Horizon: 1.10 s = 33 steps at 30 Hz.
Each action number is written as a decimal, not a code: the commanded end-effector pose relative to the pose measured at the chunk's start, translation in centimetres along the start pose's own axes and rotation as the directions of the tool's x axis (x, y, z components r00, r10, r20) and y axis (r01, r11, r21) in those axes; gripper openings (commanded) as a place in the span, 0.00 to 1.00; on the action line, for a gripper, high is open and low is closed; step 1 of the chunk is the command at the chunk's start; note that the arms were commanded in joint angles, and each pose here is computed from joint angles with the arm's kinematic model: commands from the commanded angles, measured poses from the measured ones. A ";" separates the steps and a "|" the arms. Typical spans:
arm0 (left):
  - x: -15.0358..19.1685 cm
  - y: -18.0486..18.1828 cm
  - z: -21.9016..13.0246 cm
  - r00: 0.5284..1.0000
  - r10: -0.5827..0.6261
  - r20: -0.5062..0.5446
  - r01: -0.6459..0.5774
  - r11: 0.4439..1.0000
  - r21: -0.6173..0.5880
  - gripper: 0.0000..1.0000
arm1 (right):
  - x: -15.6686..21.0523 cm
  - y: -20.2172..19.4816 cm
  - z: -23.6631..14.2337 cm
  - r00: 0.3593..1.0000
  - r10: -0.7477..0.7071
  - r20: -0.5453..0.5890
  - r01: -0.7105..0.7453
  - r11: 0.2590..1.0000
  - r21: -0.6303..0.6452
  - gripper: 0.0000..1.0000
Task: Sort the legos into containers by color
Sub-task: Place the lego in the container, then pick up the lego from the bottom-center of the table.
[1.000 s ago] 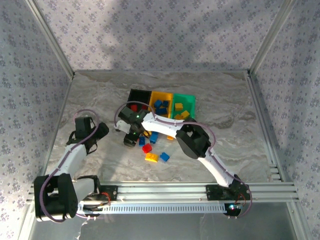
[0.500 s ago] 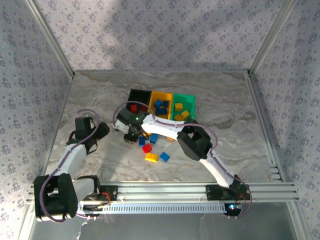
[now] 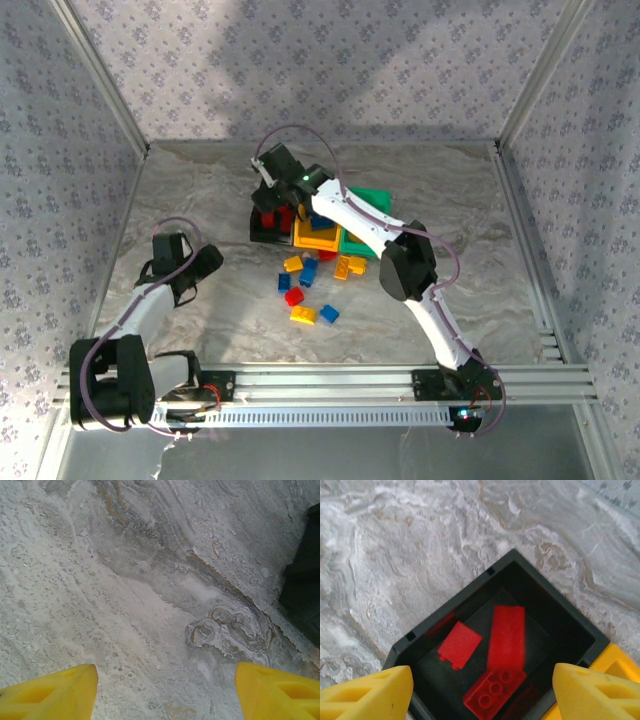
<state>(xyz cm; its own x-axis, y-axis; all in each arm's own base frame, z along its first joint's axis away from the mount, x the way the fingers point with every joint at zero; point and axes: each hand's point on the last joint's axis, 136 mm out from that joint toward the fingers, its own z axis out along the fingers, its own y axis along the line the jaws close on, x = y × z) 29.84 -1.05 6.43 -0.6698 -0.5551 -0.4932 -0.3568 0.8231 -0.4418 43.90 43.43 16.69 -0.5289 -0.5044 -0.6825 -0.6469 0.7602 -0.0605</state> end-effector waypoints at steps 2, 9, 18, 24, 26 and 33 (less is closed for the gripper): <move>-0.4 -0.8 0.1 1.000 -0.003 0.002 0.003 0.999 0.041 0.73 | 3.4 3.3 -1.0 0.995 -0.059 -0.076 0.057 0.998 -0.020 0.75; -0.3 -0.9 0.2 1.000 -0.003 -0.002 0.003 0.999 0.046 0.73 | 9.1 6.7 -5.1 0.990 -0.077 -0.119 0.061 0.989 -0.133 0.73; -0.1 -1.0 0.5 1.000 -0.004 -0.012 0.005 0.998 0.055 0.73 | 18.2 9.5 -7.0 0.962 0.004 -0.272 -0.035 0.993 -0.109 0.73; 0.1 -1.1 0.7 1.000 0.000 -0.016 0.001 0.998 0.058 0.73 | 20.9 10.4 -6.5 0.946 0.041 -0.321 -0.074 0.993 -0.091 0.72; 0.1 -1.1 0.8 1.000 0.001 -0.018 0.000 0.998 0.058 0.73 | 21.4 10.8 -6.2 0.942 0.046 -0.331 -0.080 0.993 -0.091 0.71; 0.3 -1.4 0.9 1.000 0.016 -0.025 -0.014 0.998 0.060 0.73 | 22.7 11.6 -5.1 0.929 0.048 -0.367 -0.082 0.994 -0.077 0.62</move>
<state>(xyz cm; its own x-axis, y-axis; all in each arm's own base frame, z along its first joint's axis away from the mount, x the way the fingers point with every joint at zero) 30.31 -2.05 5.82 -0.6928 -0.5442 -0.4732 -0.3284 0.8222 -0.4649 21.88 38.62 5.49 -0.7008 -0.5928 -0.3969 -0.6640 0.7454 0.0590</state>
